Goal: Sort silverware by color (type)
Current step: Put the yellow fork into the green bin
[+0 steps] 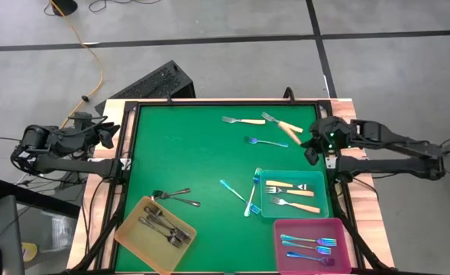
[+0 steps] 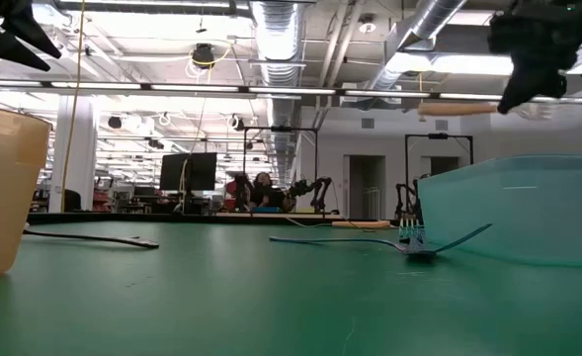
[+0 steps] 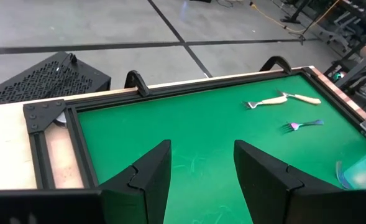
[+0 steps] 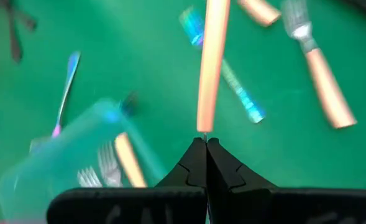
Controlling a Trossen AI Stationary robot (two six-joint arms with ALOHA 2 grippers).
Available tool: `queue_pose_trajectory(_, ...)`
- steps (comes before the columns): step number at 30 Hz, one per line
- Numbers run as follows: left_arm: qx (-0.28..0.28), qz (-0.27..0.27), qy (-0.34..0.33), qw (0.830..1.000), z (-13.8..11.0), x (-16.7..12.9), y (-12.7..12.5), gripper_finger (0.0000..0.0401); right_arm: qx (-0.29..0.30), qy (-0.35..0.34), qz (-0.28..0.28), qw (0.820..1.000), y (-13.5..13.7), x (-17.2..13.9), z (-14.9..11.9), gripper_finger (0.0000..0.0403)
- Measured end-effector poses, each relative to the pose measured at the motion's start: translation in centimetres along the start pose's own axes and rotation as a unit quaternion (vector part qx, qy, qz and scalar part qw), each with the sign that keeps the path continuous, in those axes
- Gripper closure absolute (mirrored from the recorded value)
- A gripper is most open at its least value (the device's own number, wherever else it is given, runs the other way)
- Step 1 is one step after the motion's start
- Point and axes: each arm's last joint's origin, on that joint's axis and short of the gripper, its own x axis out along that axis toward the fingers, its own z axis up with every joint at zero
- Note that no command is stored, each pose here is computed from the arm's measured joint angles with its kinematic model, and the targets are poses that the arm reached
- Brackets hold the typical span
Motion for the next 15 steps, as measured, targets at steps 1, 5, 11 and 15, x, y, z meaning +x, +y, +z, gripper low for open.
queue_pose_trajectory(1, 0.000, 0.001, 0.001, 1.000, 0.0, 0.0, 0.0, 0.0243, -0.009, 0.011, 0.008, 1.000, 0.0, 0.4, -0.3, 0.0388)
queue_pose_trajectory(5, -0.001, 0.002, 0.001, 1.000, 0.0, 0.0, 0.1, 0.0243, -0.055, 0.053, 0.042, 0.996, 0.5, 1.9, -1.3, 0.0388)
queue_pose_trajectory(11, -0.005, 0.002, 0.001, 1.000, 0.0, 0.0, 0.0, 0.0243, -0.105, 0.100, 0.082, 0.986, 2.5, 3.7, -2.2, 0.0388)
queue_pose_trajectory(15, -0.007, 0.002, 0.002, 1.000, 0.0, 0.0, 0.0, 0.0243, -0.104, 0.131, 0.076, 0.983, 3.8, 5.0, -3.2, 0.0388)
